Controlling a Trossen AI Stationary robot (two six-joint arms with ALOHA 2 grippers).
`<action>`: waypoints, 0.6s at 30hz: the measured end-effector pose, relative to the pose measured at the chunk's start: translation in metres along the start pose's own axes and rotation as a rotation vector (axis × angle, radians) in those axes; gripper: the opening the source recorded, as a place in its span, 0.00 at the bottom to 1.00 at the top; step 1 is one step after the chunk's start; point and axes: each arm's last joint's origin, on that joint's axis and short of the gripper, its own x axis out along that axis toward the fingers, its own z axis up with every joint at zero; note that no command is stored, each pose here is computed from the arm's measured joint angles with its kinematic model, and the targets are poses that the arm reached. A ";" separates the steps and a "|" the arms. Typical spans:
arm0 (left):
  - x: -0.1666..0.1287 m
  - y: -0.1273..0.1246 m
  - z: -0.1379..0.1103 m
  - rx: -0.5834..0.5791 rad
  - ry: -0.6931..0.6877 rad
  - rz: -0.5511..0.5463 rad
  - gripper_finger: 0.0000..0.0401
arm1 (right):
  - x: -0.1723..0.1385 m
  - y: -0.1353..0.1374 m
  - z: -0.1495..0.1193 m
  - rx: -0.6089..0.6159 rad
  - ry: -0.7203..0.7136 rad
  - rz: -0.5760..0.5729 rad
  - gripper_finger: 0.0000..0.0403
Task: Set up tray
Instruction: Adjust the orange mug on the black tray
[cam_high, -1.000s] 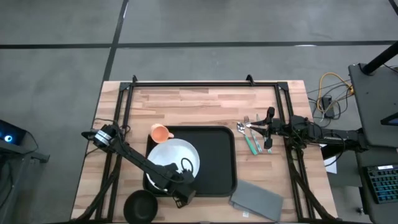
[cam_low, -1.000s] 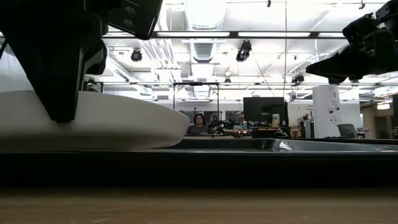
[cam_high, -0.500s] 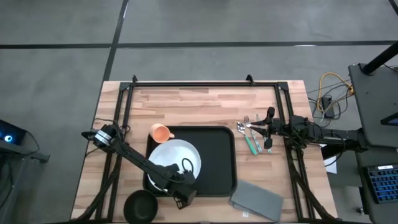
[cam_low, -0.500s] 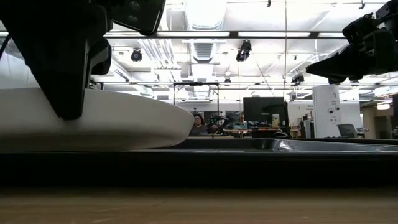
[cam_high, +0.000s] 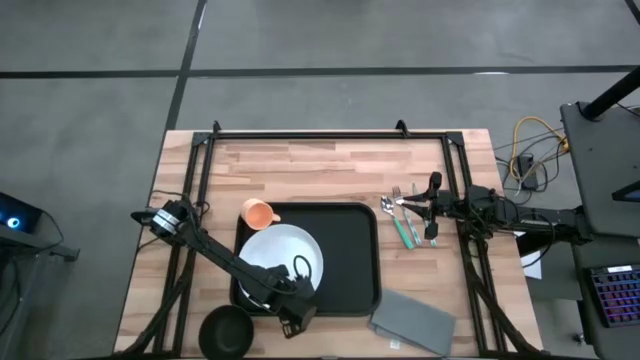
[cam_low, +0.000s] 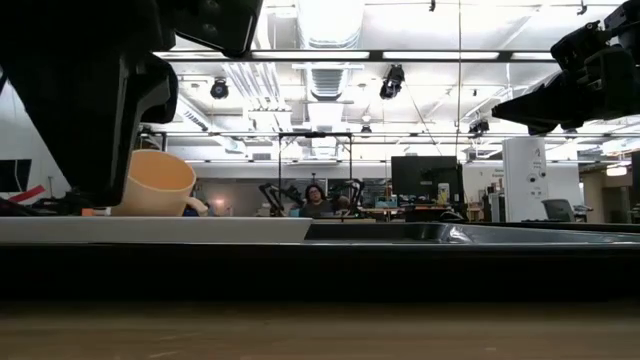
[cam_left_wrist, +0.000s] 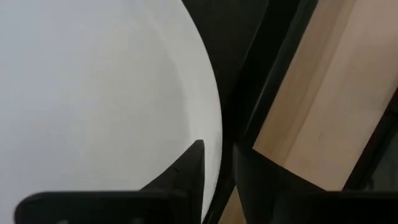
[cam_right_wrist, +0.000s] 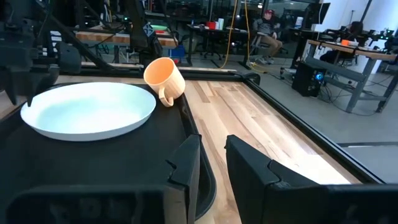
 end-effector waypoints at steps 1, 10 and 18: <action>0.000 0.000 0.000 -0.001 0.004 -0.006 0.18 | 0.000 0.000 0.000 0.000 0.000 0.000 0.17; -0.002 -0.003 0.005 0.030 0.009 -0.053 0.26 | 0.000 0.000 0.000 0.000 0.000 0.000 0.17; -0.016 -0.003 0.011 0.098 -0.002 -0.055 0.27 | 0.000 0.000 0.000 0.000 0.000 0.000 0.17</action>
